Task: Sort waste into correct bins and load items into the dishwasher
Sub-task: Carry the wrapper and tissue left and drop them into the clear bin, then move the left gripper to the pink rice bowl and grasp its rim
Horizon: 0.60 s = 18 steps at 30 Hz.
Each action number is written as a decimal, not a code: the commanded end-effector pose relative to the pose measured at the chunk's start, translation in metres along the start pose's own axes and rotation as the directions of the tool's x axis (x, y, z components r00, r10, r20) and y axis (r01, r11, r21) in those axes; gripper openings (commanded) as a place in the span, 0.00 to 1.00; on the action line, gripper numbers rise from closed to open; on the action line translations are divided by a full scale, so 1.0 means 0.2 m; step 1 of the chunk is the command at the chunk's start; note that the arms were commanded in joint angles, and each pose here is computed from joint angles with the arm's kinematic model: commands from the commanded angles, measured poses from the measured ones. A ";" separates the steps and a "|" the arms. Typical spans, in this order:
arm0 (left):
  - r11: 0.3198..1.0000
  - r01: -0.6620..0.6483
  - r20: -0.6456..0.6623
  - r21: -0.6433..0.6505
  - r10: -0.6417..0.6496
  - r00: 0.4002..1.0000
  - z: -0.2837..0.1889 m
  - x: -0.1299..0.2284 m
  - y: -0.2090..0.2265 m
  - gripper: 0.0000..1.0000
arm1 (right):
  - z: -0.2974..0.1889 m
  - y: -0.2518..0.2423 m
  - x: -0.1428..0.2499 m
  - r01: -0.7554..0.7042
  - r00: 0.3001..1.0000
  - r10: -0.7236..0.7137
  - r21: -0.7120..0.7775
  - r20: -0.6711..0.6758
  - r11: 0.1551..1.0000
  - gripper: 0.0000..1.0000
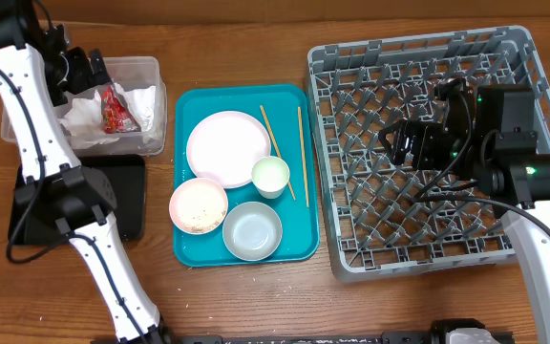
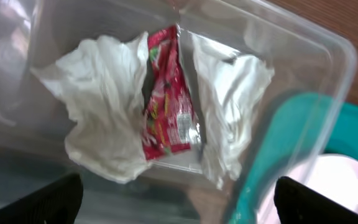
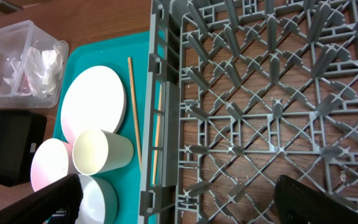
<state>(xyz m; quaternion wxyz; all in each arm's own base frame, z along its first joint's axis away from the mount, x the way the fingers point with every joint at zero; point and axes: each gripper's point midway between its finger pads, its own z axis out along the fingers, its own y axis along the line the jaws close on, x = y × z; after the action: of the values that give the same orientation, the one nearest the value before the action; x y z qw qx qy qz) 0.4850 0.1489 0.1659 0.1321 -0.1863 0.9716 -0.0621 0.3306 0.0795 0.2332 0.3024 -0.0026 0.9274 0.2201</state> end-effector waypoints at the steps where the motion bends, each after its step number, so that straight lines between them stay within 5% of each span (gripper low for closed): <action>1: 0.995 -0.085 0.168 0.054 0.075 0.983 -0.41 -0.01 -0.14 1.00 | -0.03 0.02 -0.05 0.007 1.000 -0.007 -0.010 0.028 1.000 1.00; 9: 0.952 -0.236 0.230 0.194 0.190 0.954 -0.72 0.18 -0.48 1.00 | -0.03 0.01 -0.02 0.000 1.000 0.000 -0.007 0.011 1.000 1.00; 18: 0.942 -0.274 -0.077 0.193 0.293 0.953 -0.53 0.66 -0.62 1.00 | -0.03 0.02 -0.04 0.004 1.000 -0.004 -0.009 0.020 1.000 1.00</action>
<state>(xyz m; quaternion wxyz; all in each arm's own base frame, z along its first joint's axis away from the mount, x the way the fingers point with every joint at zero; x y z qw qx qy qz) 0.3987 0.0030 0.2778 0.1508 -0.0420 0.9778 -0.1391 0.3276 0.0795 0.2308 0.2948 -0.0011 0.9299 0.2199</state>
